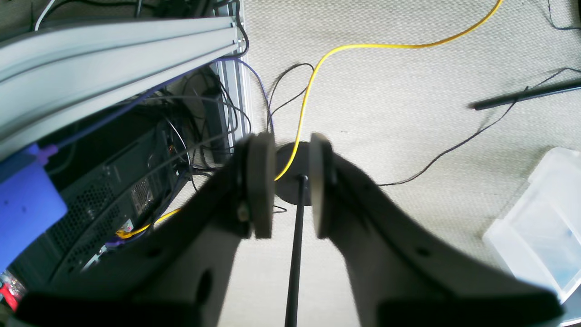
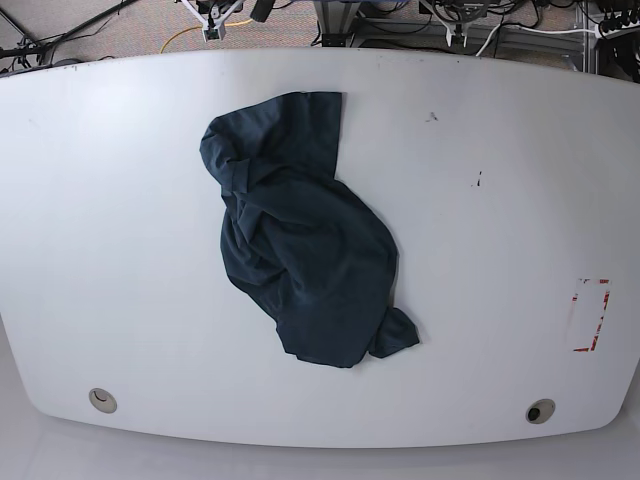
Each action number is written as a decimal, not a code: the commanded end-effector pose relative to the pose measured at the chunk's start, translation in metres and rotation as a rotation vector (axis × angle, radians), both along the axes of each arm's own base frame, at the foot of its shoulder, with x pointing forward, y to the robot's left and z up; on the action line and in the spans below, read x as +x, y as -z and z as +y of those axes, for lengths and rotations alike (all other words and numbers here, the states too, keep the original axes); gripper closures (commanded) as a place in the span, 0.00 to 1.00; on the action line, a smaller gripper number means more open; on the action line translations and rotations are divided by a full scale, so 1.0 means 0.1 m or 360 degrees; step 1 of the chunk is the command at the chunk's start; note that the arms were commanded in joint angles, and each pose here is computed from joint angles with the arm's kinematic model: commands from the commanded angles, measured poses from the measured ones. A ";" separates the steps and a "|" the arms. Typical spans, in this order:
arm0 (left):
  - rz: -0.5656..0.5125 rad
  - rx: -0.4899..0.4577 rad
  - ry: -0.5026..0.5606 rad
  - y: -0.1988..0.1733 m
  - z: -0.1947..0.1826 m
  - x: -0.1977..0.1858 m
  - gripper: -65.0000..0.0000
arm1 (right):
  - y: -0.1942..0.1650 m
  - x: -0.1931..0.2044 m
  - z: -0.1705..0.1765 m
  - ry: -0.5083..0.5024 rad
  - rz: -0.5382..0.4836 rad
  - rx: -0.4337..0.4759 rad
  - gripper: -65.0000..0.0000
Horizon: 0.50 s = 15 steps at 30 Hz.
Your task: Fold the T-shirt properly
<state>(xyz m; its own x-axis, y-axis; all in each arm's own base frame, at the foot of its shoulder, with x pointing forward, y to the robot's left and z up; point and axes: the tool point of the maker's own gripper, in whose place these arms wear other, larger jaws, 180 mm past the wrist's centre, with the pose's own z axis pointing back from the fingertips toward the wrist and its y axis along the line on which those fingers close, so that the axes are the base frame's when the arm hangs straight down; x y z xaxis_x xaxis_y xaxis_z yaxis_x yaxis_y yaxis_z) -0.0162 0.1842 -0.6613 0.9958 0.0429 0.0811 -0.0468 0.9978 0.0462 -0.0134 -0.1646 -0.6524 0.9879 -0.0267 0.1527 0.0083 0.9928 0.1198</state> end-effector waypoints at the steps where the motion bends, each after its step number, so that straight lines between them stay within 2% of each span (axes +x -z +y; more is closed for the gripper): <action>1: -0.0027 -0.0010 0.0000 -0.01 -0.01 -0.02 0.47 | -0.01 -0.06 -0.03 0.0005 0.0013 -0.0004 0.83; 2: -0.0010 0.0012 0.0005 -0.01 0.05 -0.01 0.43 | 0.00 0.10 0.11 0.0003 -0.0037 0.0025 0.80; 4: 0.0010 0.0012 0.0006 -0.01 0.05 -0.09 0.43 | 0.00 0.17 0.12 0.0004 -0.0051 0.0028 0.80; 15: -0.0007 0.0019 0.0016 -0.02 0.08 -0.12 0.43 | 0.00 0.18 0.12 0.0004 -0.0056 0.0028 0.80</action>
<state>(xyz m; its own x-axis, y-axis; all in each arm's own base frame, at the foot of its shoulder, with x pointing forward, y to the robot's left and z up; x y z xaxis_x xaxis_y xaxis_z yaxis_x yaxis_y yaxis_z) -0.0286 0.1875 -0.6596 0.9961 0.0373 0.0803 -0.0412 0.9980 0.0475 0.0109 -0.1496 -0.6529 0.9801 -0.0354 0.1955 0.0078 0.9901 0.1402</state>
